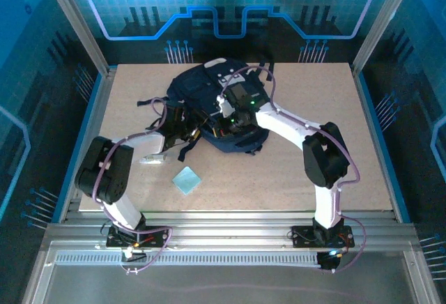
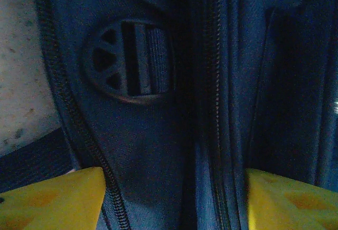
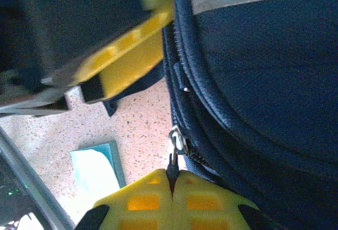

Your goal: Pack the student bag

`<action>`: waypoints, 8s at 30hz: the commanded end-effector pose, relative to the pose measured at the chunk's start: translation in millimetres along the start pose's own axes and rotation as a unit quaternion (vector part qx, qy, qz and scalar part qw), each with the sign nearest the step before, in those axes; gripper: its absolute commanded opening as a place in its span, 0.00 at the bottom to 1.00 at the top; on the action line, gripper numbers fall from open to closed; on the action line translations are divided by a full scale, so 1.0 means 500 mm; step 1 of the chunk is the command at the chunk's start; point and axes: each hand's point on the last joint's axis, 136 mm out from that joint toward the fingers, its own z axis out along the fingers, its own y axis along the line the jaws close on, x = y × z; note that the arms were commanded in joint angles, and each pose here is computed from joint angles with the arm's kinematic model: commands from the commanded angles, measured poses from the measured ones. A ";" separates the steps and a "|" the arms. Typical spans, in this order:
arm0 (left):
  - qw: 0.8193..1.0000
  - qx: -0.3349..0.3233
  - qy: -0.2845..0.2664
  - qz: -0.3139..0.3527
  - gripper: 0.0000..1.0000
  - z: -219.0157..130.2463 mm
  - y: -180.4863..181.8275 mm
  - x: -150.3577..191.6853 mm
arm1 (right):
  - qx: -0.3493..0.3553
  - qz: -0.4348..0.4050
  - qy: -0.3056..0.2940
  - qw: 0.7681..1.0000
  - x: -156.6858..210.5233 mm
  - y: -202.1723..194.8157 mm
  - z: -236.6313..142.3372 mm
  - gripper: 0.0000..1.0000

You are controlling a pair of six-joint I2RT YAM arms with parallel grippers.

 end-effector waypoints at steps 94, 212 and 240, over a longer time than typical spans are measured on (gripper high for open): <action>0.983 0.052 0.092 0.153 0.00 -0.026 -0.071 0.036 | 0.253 0.040 0.116 0.960 0.146 -0.339 -0.189 0.00; 0.996 0.018 -0.021 0.089 0.00 -0.090 -0.064 -0.037 | 0.287 -0.071 -0.057 0.954 -0.046 -0.357 -0.243 0.66; 0.996 0.033 -0.001 0.085 0.00 -0.070 -0.070 0.015 | -0.056 -0.036 -0.097 0.993 -0.084 -0.154 -0.036 0.91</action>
